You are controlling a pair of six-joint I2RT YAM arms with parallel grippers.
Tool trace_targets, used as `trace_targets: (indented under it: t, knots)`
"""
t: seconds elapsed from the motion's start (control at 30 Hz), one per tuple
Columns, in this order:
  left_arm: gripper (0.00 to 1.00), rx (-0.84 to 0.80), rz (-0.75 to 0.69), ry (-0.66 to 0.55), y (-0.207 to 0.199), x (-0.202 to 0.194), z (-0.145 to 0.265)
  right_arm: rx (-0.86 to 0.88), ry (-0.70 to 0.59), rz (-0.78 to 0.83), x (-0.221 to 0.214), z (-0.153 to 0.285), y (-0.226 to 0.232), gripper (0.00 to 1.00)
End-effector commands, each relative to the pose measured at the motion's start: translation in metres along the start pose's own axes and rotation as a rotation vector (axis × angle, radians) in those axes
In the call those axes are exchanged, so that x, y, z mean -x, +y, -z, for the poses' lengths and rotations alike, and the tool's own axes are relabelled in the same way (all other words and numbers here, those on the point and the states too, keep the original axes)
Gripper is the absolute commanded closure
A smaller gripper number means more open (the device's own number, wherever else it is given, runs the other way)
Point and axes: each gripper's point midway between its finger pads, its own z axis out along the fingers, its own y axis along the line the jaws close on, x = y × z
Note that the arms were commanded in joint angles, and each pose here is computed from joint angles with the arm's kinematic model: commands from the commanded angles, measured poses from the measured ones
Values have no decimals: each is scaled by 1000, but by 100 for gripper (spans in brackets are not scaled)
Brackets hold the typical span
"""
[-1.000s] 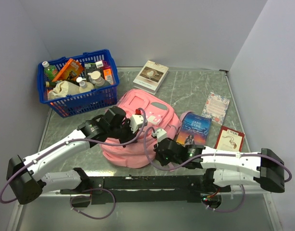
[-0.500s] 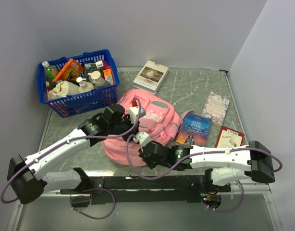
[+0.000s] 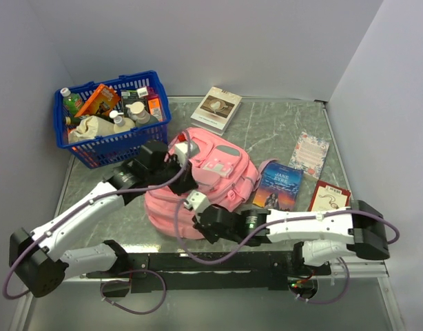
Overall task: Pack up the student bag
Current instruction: Unzip the student bag at the center of the board.
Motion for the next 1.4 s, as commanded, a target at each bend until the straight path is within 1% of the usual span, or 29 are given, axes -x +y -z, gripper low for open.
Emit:
trace_targets:
  t: [0.0,0.07,0.2,0.23,0.27,0.3,0.33,0.4,0.43,0.5,0.53,0.6,0.63,0.67,0.7,0.73,0.77,0.87,0.93,0.97,1.07,1.1,1.13,1.2,1.23,1.27,1.3,1.33,1.37]
  knots:
    - [99,39,-79,-265,-3,72,52,-1,-169,-118,21,29,-12,100]
    - [99,21,-78,-257,-6,63,58,-21,-208,-164,22,45,-26,100]
    - [99,-64,-89,-239,-20,48,67,-46,-214,-220,7,65,-43,100]
    - [87,-79,-123,-230,-22,44,66,-44,-217,-230,3,73,-46,100]
    - [71,-77,-145,-222,-21,42,65,-47,-206,-233,-3,75,-47,100]
    - [56,-74,-156,-178,-16,33,60,-55,-205,-260,-7,78,-50,100]
    - [45,-70,-248,-148,-10,27,56,-43,-213,-274,-9,83,-51,100]
    - [40,-95,-295,-61,-3,13,43,-42,-204,-304,-19,83,-52,100]
    - [38,-140,-351,-18,-5,3,40,-40,-209,-316,-22,85,-53,100]
    - [36,-172,-375,48,1,-10,29,-48,-184,-338,-33,83,-55,100]
    - [35,-189,-431,89,5,-19,27,-49,-179,-344,-35,84,-55,100]
    - [33,-208,-467,155,13,-33,19,-59,-156,-360,-43,84,-57,100]
    - [31,-236,-534,177,15,-39,18,-61,-157,-367,-45,86,-58,100]
    - [29,-293,-536,209,8,-49,22,-66,-147,-368,-49,86,-60,100]
    - [25,-328,-553,221,5,-52,22,-67,-145,-380,-51,87,-60,100]
    - [17,-361,-612,219,4,-54,23,-65,-154,-386,-51,90,-61,100]
    - [15,-390,-617,232,0,-59,26,-68,-154,-387,-52,90,-62,100]
    - [12,-421,-679,251,1,-65,24,-74,-153,-394,-57,94,-65,100]
    - [10,-389,-717,280,10,-68,19,-74,-153,-396,-59,95,-66,100]
    - [11,-360,-736,275,15,-66,15,-70,-153,-395,-59,95,-66,100]
    - [11,-262,-841,213,31,-55,5,-64,-153,-396,-60,96,-65,100]
    - [11,-248,-865,209,32,-62,4,-59,-152,-395,-60,97,-64,100]
    - [10,-232,-932,207,34,-63,-1,-57,-156,-396,-59,98,-64,100]
    - [12,-201,-971,225,38,-75,-8,-57,-156,-394,-60,99,-65,100]
    - [17,-150,-985,177,39,-62,-18,-58,-164,-397,-58,100,-66,100]
    - [19,-82,-976,182,49,-58,-20,-59,-165,-397,-58,101,-66,100]
    - [23,-64,-959,188,53,-56,-25,-61,-165,-400,-59,101,-66,100]
    - [32,-44,-933,188,55,-53,-26,-59,-167,-404,-59,101,-67,100]
    - [38,-12,-927,176,59,-46,-29,-58,-167,-405,-60,101,-66,100]
